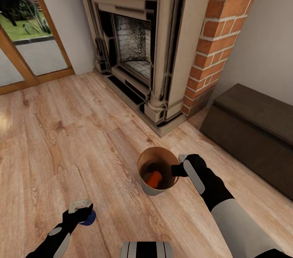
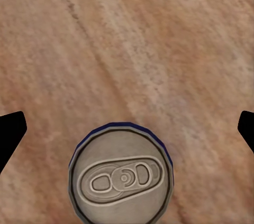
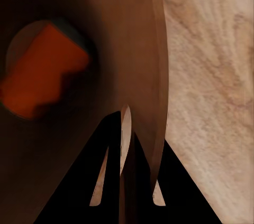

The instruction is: Put the three can of soda from the living room inside the tash can in the kitchen.

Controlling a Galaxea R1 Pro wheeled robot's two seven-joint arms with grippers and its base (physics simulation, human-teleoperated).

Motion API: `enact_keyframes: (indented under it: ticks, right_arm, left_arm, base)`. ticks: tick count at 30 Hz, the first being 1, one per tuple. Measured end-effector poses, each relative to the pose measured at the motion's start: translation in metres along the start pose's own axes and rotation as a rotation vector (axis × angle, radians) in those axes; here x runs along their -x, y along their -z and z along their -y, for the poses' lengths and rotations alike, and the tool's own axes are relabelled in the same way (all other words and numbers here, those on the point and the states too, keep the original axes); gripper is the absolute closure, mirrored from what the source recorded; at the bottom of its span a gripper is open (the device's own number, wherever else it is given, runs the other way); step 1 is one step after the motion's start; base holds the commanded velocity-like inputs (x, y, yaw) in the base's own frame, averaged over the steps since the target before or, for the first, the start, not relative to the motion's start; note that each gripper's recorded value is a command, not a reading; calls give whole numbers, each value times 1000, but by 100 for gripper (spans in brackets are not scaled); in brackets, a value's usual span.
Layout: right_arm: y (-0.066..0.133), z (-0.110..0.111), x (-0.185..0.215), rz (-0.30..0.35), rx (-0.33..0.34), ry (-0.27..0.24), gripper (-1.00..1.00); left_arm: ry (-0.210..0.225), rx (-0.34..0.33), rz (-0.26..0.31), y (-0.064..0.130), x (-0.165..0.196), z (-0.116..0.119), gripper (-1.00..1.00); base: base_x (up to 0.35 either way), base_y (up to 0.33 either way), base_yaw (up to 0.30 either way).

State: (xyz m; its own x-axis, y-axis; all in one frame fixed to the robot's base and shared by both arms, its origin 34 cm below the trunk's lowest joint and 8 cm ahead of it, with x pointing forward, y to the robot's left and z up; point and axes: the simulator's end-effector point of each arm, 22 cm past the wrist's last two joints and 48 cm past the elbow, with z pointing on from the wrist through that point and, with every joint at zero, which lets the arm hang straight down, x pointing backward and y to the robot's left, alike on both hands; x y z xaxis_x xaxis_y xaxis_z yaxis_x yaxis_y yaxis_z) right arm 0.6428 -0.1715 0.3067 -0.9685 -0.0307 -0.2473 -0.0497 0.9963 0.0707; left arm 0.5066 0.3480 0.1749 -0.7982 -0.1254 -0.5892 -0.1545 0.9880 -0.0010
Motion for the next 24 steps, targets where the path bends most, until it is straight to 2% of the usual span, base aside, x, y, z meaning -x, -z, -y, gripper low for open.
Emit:
enact_keyframes:
  ticks: [24]
  right_arm:
    - [-10, 1, -7, -20, -3, 3, 100]
  left_arm:
    - [-2, 3, -21, -3, -11, -1, -100]
  base:
    - [0, 0, 0]
